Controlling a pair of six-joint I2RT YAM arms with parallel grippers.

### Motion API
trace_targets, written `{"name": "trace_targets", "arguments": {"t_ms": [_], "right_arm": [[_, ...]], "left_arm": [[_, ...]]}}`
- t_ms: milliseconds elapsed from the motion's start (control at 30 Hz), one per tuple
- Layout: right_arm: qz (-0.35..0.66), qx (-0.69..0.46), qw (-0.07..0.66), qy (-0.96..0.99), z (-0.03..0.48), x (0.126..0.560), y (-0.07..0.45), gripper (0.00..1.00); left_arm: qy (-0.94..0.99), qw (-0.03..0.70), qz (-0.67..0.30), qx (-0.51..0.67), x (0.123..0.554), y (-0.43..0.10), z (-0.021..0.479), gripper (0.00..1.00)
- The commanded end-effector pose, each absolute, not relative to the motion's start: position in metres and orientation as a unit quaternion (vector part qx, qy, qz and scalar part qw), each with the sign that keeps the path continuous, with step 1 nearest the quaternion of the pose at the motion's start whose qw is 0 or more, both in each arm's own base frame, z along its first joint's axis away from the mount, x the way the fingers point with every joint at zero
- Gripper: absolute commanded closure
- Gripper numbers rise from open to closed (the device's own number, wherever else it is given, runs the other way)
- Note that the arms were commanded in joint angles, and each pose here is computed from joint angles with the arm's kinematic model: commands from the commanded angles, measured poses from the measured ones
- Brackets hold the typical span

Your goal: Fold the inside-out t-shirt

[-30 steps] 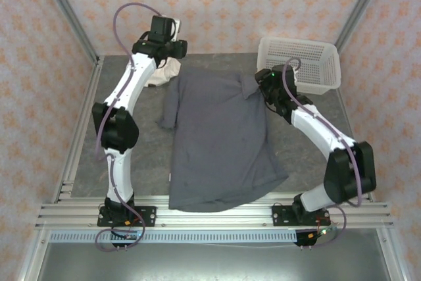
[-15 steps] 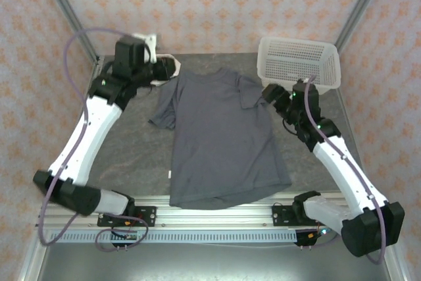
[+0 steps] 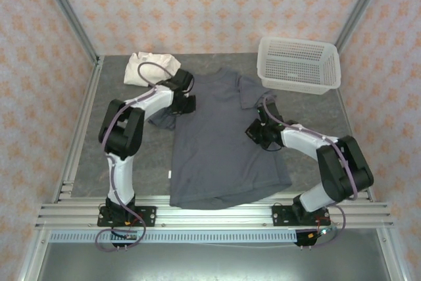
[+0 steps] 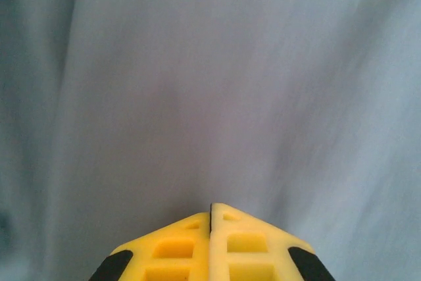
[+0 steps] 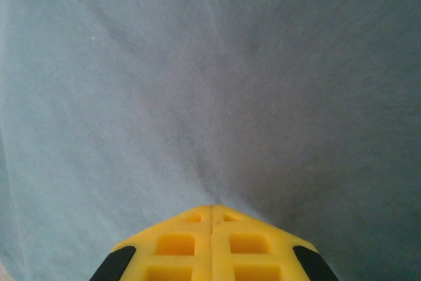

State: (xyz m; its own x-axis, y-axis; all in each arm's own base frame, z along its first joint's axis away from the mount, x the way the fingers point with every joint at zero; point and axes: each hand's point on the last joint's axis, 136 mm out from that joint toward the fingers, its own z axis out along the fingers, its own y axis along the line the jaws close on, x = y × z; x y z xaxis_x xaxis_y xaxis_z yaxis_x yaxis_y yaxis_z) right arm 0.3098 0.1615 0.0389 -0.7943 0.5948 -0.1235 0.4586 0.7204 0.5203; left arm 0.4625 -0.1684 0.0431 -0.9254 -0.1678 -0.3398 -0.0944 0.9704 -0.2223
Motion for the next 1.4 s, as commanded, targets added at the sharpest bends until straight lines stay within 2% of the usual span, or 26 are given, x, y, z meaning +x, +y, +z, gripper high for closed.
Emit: {"name": "trace_targets", "arguments": {"t_ms": [0, 267, 467, 633, 700, 767, 800, 900, 967, 1033, 1167, 1300, 1367], "right_arm": [[0.236, 0.322, 0.138, 0.906, 0.028, 0.318, 0.163, 1.00], [0.218, 0.363, 0.129, 0.897, 0.016, 0.342, 0.169, 1.00], [0.256, 0.380, 0.136, 0.878, 0.007, 0.378, 0.193, 1.00], [0.264, 0.384, 0.150, 0.872, 0.020, 0.401, 0.200, 1.00], [0.268, 0.372, 0.176, 0.871, 0.046, 0.404, 0.197, 1.00], [0.259, 0.358, 0.213, 0.871, 0.082, 0.400, 0.185, 1.00], [0.247, 0.350, 0.229, 0.874, 0.100, 0.392, 0.175, 0.98], [0.206, 0.336, 0.256, 0.883, 0.133, 0.352, 0.145, 0.83], [0.203, 0.333, 0.241, 0.889, 0.138, 0.317, 0.133, 0.74], [0.210, 0.334, 0.205, 0.896, 0.133, 0.283, 0.131, 0.67], [0.259, 0.325, 0.144, 0.898, 0.133, 0.229, 0.152, 0.59], [0.307, 0.339, 0.090, 0.885, 0.122, 0.200, 0.183, 0.53], [0.333, 0.353, 0.073, 0.871, 0.113, 0.197, 0.198, 0.52]], "left_arm": [[0.978, 0.191, -0.054, -0.069, 0.489, -0.158, 0.028, 1.00], [0.977, 0.184, -0.035, -0.105, 0.530, -0.144, -0.012, 1.00], [0.970, 0.216, -0.055, -0.097, 0.581, -0.147, -0.005, 1.00], [0.959, 0.250, -0.083, -0.103, 0.609, -0.147, 0.036, 1.00], [0.949, 0.280, -0.105, -0.102, 0.609, -0.148, 0.075, 1.00], [0.928, 0.329, -0.145, -0.099, 0.601, -0.154, 0.135, 1.00], [0.917, 0.351, -0.167, -0.095, 0.591, -0.156, 0.166, 1.00], [0.889, 0.395, -0.222, -0.071, 0.538, -0.162, 0.251, 0.65], [0.879, 0.414, -0.234, -0.027, 0.485, -0.173, 0.292, 0.51], [0.887, 0.411, -0.205, 0.052, 0.422, -0.189, 0.305, 0.48], [0.884, 0.397, -0.188, 0.162, 0.324, -0.196, 0.300, 0.40], [0.843, 0.407, -0.226, 0.270, 0.251, -0.195, 0.298, 0.13], [0.821, 0.405, -0.223, 0.336, 0.221, -0.193, 0.292, 0.04]]}}
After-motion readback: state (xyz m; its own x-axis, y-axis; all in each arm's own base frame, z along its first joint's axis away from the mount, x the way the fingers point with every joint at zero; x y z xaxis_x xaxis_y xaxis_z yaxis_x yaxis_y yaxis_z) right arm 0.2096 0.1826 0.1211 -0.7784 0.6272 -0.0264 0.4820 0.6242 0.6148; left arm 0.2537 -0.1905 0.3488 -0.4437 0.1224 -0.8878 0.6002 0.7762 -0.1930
